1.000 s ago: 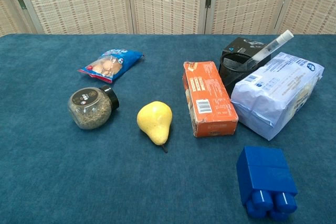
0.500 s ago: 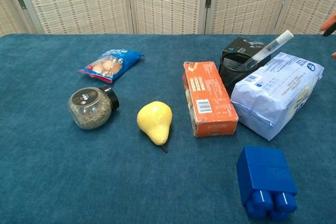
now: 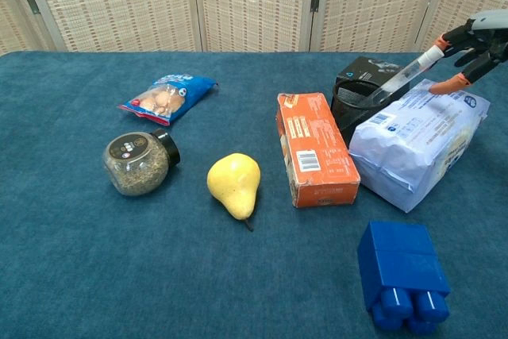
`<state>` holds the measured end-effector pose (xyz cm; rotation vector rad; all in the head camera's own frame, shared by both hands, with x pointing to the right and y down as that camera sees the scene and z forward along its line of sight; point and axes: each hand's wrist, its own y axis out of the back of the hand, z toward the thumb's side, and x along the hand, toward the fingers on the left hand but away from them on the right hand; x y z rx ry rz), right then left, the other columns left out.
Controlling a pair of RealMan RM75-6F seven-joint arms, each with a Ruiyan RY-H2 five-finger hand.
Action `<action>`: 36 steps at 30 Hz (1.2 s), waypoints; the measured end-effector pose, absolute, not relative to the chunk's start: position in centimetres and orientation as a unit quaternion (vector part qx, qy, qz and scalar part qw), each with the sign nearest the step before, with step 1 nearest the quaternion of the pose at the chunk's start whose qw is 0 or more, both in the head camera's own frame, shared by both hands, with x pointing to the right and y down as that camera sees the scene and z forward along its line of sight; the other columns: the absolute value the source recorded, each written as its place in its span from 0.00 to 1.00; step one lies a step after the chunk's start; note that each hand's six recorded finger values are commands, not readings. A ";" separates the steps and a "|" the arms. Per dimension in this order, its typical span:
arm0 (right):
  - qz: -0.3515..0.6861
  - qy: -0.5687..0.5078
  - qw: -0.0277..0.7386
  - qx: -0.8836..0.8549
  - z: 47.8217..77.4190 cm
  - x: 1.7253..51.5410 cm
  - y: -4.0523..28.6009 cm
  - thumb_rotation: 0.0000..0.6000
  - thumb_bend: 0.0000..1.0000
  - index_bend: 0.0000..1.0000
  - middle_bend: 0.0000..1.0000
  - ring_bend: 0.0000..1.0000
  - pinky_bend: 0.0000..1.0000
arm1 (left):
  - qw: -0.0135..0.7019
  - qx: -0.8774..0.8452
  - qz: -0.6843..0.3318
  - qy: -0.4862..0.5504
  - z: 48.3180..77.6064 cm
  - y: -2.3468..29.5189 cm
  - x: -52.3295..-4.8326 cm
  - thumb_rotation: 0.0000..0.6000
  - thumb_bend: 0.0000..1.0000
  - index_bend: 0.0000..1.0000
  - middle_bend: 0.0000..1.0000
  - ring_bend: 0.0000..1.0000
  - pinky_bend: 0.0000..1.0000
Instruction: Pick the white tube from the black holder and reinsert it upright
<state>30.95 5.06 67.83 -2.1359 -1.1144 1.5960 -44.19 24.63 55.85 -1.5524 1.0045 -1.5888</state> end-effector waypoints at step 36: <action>0.540 -0.395 0.118 -0.734 70.3 27.5 3.8 1.00 0.29 0.55 0.32 0.08 0.10 | 0.338 -0.594 -0.619 0.387 56.6 24.5 -44.8 1.00 0.32 0.20 0.11 0.06 0.09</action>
